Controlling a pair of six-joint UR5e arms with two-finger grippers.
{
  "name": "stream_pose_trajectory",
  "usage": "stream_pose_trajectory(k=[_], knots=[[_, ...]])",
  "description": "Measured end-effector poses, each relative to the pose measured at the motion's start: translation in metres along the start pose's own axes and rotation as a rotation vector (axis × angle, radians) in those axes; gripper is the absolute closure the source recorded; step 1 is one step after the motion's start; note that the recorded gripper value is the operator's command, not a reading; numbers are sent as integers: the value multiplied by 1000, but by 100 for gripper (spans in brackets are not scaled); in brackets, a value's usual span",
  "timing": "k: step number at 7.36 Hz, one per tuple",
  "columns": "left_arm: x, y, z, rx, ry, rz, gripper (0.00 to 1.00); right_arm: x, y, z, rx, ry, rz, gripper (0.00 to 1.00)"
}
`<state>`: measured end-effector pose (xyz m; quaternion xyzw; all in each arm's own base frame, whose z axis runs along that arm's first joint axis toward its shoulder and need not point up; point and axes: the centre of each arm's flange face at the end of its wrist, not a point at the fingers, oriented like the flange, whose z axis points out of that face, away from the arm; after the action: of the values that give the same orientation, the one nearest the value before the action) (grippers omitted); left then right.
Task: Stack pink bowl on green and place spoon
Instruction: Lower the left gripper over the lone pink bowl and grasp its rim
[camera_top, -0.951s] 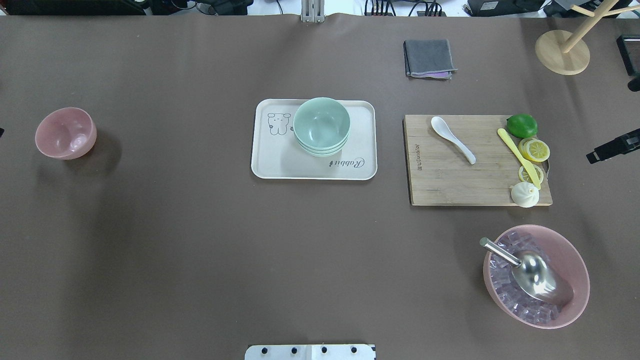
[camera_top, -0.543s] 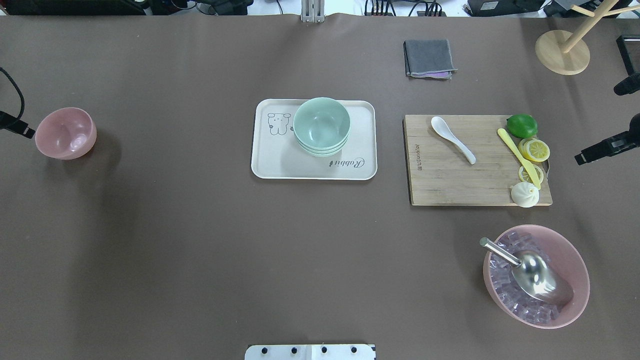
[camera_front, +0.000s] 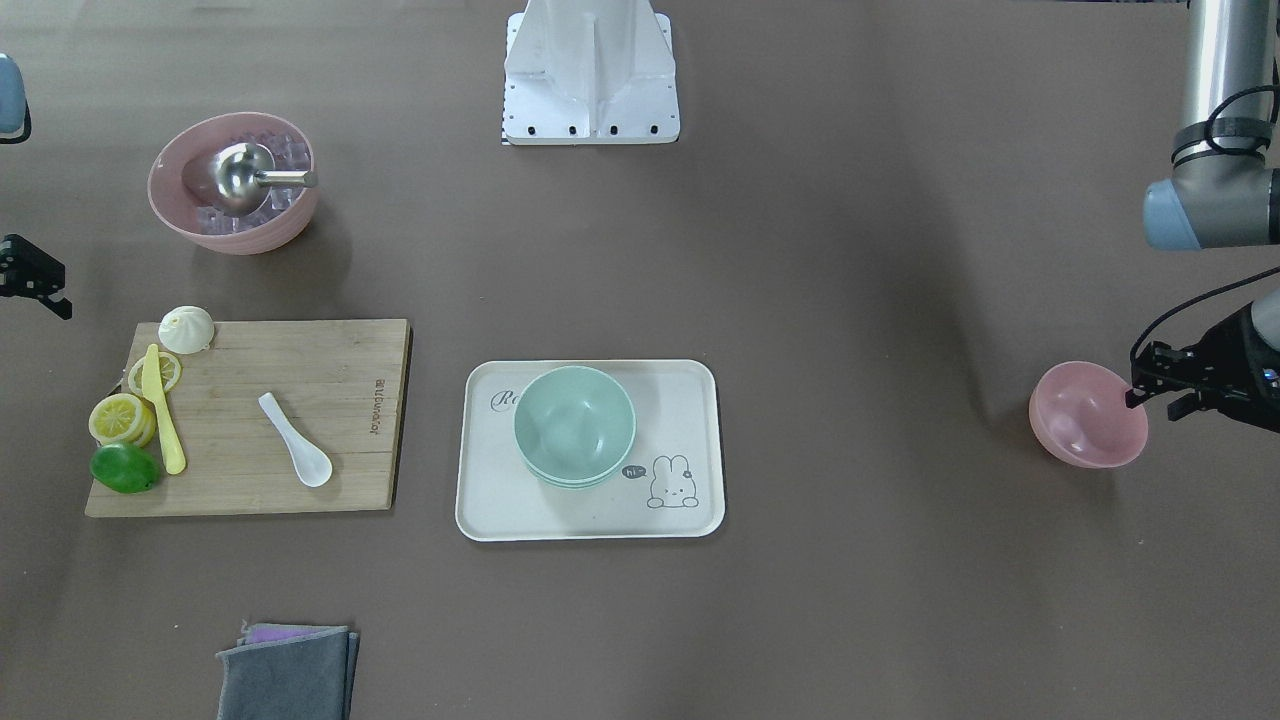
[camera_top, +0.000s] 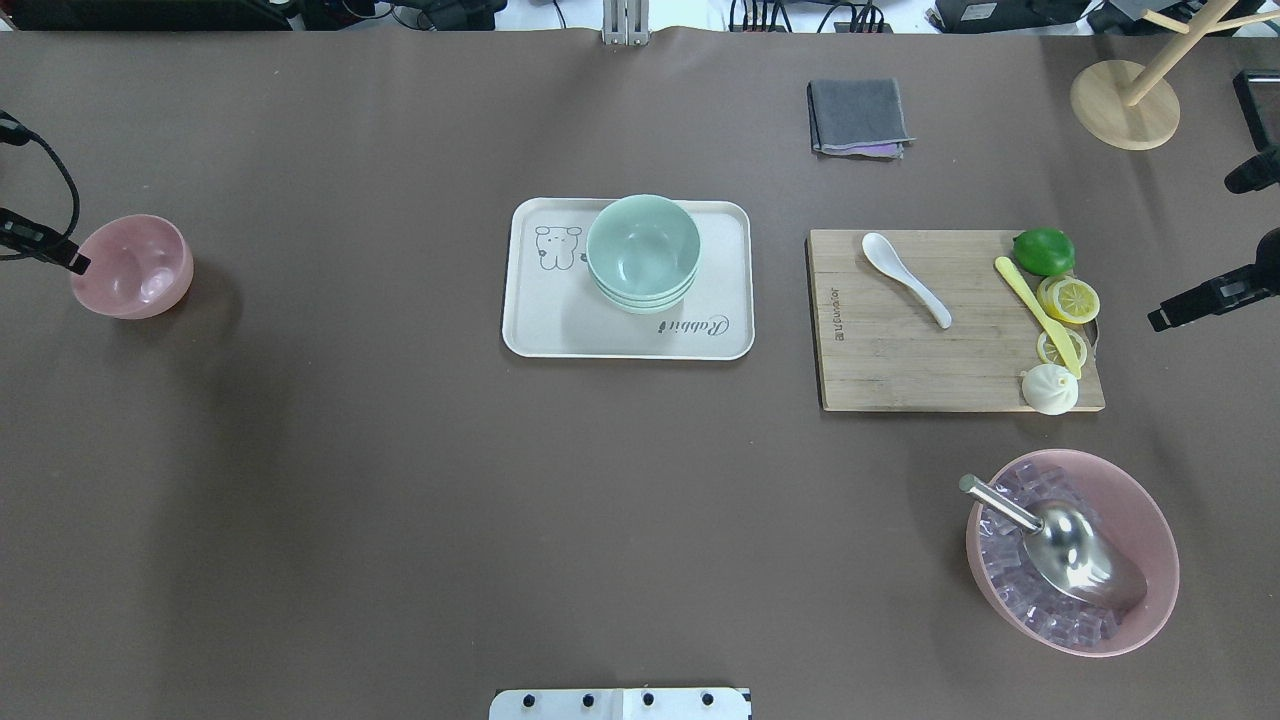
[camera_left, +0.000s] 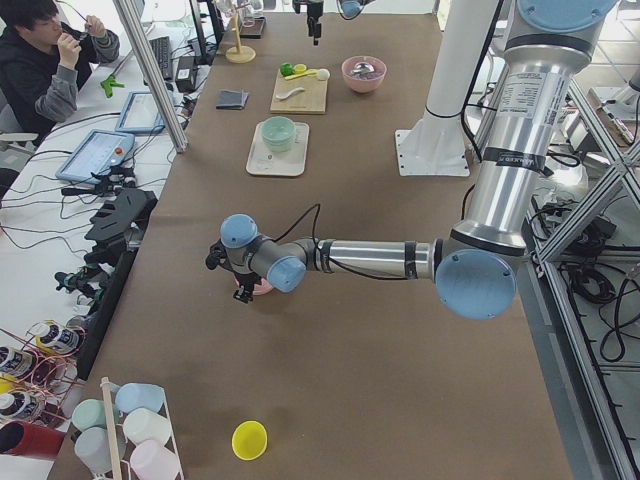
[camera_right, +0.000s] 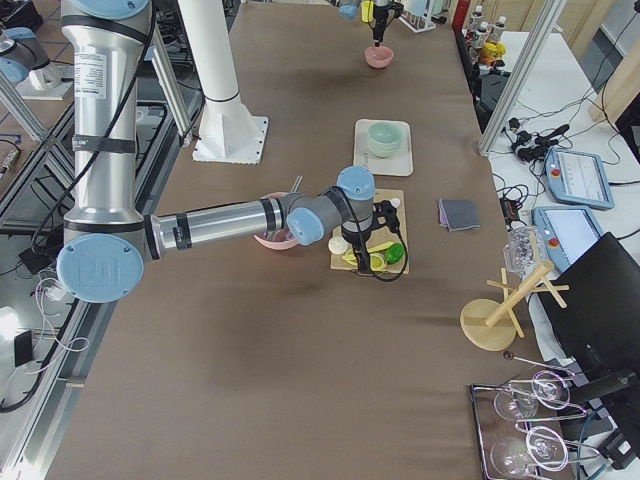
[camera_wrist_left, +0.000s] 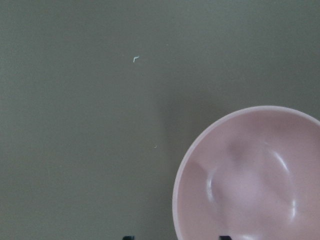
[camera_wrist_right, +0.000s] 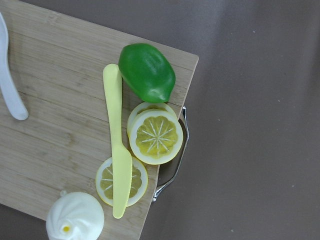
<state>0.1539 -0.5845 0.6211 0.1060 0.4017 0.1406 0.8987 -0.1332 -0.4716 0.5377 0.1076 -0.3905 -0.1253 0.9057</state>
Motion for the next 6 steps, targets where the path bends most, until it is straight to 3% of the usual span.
stream_pose_trajectory(k=[6], knots=[[4, -16, 2, -2, 4, -28, 64, 0, 0, 0, 1, 0, -2, 0]])
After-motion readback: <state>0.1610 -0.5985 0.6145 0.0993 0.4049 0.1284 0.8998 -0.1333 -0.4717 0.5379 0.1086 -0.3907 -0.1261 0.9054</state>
